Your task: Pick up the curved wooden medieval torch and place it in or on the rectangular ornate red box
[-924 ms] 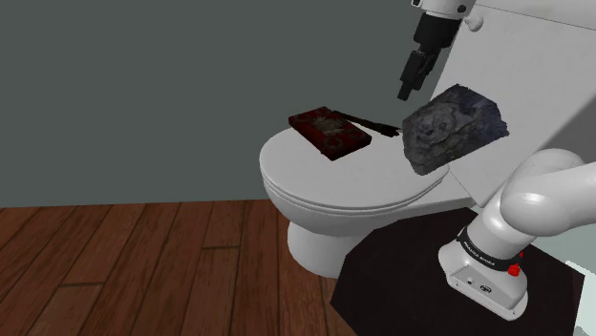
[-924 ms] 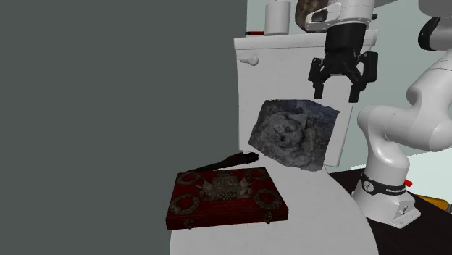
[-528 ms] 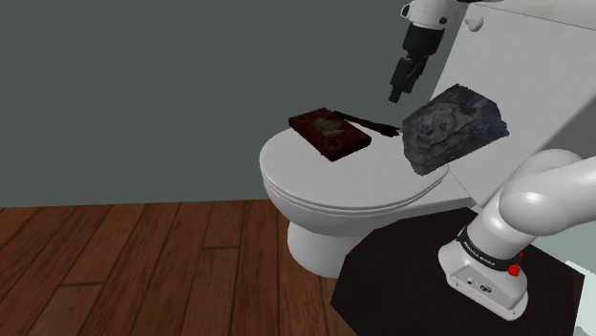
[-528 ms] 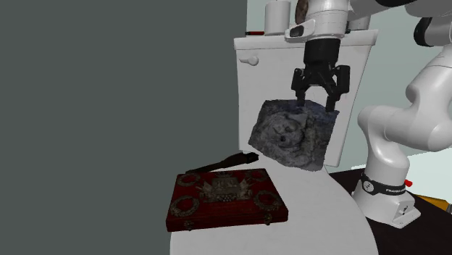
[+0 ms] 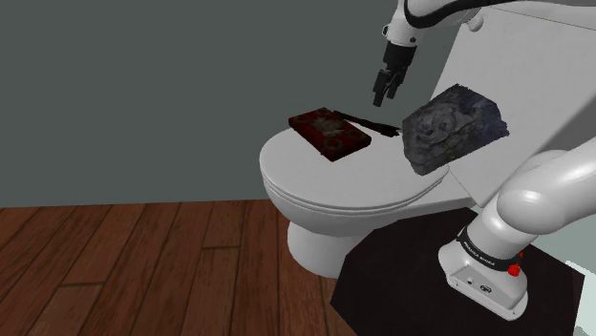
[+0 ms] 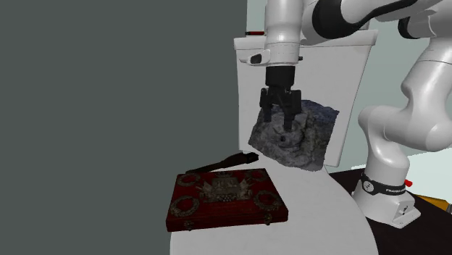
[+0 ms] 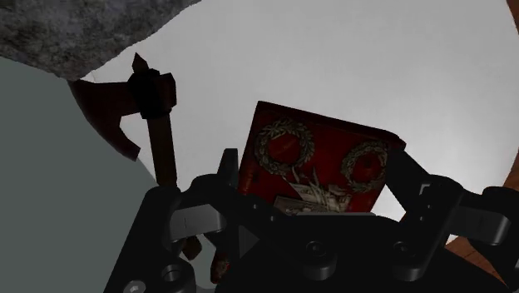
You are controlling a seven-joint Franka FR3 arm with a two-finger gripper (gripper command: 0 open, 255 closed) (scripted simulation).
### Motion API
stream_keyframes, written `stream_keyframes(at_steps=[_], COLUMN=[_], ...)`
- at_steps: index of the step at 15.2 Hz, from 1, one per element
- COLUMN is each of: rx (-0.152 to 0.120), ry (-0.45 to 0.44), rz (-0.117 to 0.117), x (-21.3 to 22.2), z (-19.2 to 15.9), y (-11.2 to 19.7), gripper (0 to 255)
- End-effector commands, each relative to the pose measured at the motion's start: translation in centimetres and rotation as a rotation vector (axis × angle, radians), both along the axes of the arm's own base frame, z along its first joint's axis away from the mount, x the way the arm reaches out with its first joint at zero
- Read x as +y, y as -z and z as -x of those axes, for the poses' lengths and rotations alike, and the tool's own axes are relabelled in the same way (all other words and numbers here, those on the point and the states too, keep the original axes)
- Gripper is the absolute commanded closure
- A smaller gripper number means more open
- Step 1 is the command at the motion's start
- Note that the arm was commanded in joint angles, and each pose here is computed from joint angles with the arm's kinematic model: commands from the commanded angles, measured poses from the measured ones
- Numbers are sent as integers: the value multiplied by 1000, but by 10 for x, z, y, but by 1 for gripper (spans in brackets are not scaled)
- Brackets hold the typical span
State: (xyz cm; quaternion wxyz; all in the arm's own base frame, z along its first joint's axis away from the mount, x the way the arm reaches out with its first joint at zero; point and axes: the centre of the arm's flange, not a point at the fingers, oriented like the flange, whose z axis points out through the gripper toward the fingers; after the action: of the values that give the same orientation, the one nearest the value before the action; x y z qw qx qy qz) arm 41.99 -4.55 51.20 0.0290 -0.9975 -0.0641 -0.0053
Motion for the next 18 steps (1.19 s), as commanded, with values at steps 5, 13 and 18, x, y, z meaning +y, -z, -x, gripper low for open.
stream_keyframes(at_steps=[5,13,18], rx=[18,43,54], ry=[17,40,50], rz=[1,0,0], x=[-46,-106,-131], z=[-50,-116,-142], y=[48,109,140], gripper=[0,0,0])
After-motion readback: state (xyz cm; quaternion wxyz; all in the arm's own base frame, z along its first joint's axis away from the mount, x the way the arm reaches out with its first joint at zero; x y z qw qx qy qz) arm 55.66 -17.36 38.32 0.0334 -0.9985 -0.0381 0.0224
